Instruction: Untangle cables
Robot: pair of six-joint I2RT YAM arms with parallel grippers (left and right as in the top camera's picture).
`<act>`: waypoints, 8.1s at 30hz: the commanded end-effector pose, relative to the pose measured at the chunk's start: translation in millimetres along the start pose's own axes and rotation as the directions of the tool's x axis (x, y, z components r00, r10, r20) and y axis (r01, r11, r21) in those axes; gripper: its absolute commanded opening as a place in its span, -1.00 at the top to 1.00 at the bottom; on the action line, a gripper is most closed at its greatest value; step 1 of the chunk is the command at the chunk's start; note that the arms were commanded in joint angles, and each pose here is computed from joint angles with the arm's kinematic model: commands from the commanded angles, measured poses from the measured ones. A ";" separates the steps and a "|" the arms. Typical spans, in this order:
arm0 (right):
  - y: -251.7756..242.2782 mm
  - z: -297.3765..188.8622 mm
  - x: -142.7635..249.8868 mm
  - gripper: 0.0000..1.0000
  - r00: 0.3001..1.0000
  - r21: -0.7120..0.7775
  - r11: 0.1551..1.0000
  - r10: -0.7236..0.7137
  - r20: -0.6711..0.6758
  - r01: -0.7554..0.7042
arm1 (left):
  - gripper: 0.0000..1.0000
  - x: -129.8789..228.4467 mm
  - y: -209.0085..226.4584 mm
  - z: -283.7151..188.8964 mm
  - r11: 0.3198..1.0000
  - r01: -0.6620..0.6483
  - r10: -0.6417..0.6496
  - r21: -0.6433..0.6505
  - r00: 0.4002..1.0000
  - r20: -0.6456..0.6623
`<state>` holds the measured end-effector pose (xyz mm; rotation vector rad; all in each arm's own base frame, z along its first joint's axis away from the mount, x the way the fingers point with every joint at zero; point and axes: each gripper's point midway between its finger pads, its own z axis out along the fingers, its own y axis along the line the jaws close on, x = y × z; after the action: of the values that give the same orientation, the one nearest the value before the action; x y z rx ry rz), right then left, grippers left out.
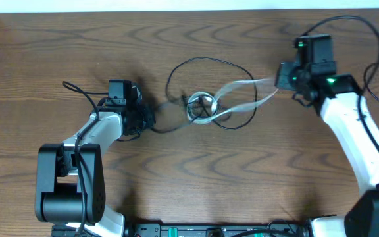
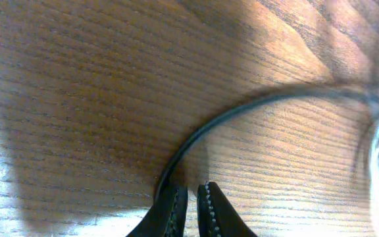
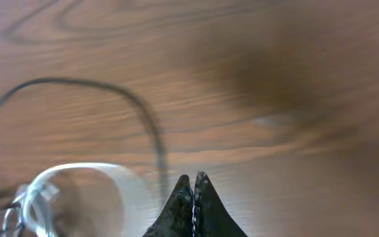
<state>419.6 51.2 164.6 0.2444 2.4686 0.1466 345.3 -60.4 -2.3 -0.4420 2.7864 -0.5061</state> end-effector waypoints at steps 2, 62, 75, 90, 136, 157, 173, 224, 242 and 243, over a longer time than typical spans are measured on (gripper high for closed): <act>-59.0 -28.3 -27.5 0.98 0.993 0.263 0.965 -0.021 0.116 -0.010 | 0.73 34.9 52.2 18.9 0.978 0.016 -0.035 -0.210 0.995 -0.090; 106.2 150.3 88.9 0.89 0.750 0.094 0.745 -0.661 -0.024 0.660 | 0.84 38.2 60.0 16.8 0.966 0.041 -0.066 -0.255 0.994 -0.091; 39.9 66.7 -0.3 0.98 0.798 0.617 0.643 -0.601 0.040 0.453 | 0.84 37.0 60.6 16.7 0.965 0.040 -0.064 -0.258 0.994 -0.086; -44.8 -108.6 -117.3 0.98 0.799 0.759 0.645 -0.504 0.328 0.095 | 0.85 36.8 61.7 16.5 0.964 0.039 -0.063 -0.264 0.994 -0.084; -299.2 -123.8 -61.6 0.98 0.963 0.802 0.560 -0.024 0.267 -0.208 | 0.85 41.5 63.1 15.5 0.962 0.040 -0.070 -0.271 0.992 -0.102; -172.6 -51.3 -77.1 -0.09 0.957 -0.055 0.998 0.040 0.286 -0.025 | 0.85 42.3 59.9 16.3 0.967 0.042 -0.071 -0.253 0.992 -0.108; 62.5 -23.1 22.5 -0.29 0.953 -0.521 0.811 -0.304 0.013 0.266 | 0.85 11.9 27.4 -26.0 0.988 0.025 -0.020 -0.153 0.999 0.035; 173.4 74.2 127.6 0.98 0.816 0.148 0.808 -0.578 0.006 0.571 | 0.81 -14.9 79.4 -104.5 0.910 0.389 -0.345 -0.144 0.902 0.261; -117.8 -76.7 -76.4 0.98 0.951 0.668 0.737 -0.271 0.149 0.106 | 0.81 -14.2 79.6 -104.4 0.909 0.390 -0.345 -0.145 0.902 0.259; -134.3 -81.4 -77.6 0.98 0.957 0.694 0.715 -0.251 0.148 0.080 | 0.81 -14.1 79.6 -104.3 0.909 0.390 -0.345 -0.145 0.902 0.259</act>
<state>425.5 -45.1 234.4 0.2156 2.2279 -0.6704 307.6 45.0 62.8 -0.9989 2.5495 -0.2372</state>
